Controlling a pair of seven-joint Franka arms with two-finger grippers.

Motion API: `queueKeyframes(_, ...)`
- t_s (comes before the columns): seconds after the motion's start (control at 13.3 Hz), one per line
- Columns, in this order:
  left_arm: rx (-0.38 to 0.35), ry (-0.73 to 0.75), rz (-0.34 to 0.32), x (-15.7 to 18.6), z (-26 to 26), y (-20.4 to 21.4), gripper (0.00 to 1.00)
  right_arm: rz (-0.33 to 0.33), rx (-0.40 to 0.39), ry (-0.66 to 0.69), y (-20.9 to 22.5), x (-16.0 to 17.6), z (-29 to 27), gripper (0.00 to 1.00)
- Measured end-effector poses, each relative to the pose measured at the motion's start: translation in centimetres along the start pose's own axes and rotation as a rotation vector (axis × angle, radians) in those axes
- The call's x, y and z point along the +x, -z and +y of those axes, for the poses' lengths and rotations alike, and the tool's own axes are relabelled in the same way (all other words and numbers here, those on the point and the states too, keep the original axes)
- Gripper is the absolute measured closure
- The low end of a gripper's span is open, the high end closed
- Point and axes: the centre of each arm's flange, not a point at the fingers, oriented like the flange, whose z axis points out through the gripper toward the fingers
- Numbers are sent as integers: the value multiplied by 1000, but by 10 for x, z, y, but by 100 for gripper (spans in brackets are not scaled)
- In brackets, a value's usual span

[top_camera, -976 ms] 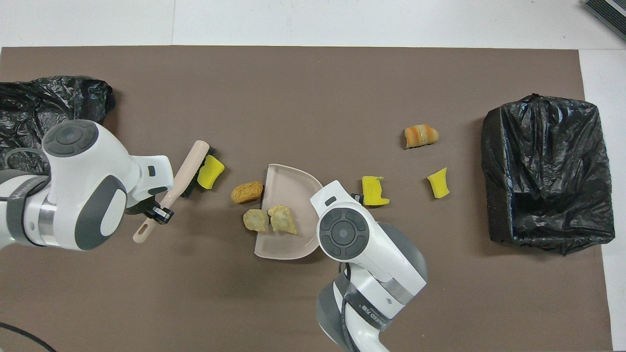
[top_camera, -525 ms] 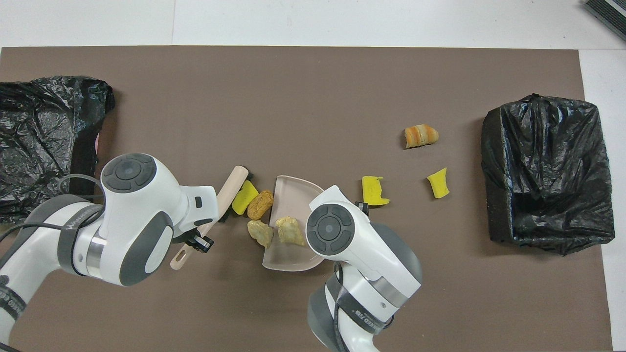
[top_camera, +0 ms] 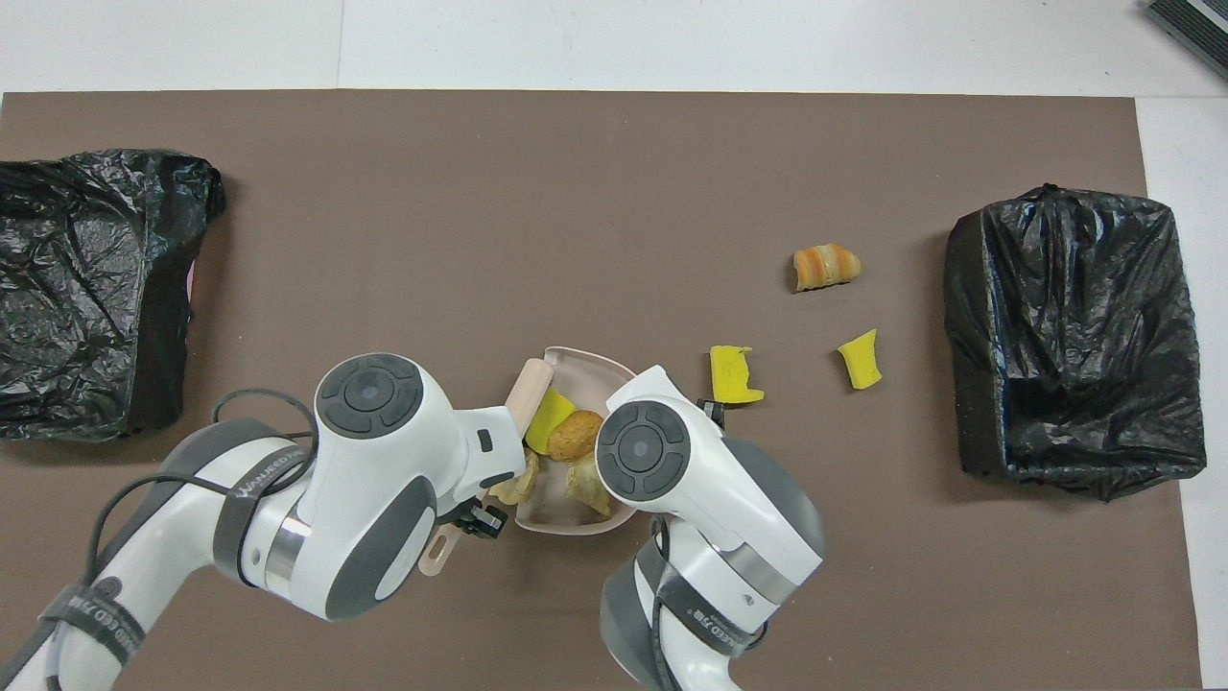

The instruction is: Sweep and dump trash in bin

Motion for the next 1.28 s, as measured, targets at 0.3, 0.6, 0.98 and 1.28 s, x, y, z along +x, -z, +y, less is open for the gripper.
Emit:
queueKeyframes(0.3,1,148,6,-4,39,1,74,4,-2,0,-2,1,0,68)
queueKeyframes(0.6,-4,391,42,-2,59,18,74,10,-7,5,-1,1,1,68)
queueKeyframes(0.98,-19,650,54,-4,60,36,74,25,-15,52,5,-5,13,68)
queueKeyframes(1.28,-9,728,36,-9,65,33,74,38,-14,63,8,-29,37,68)
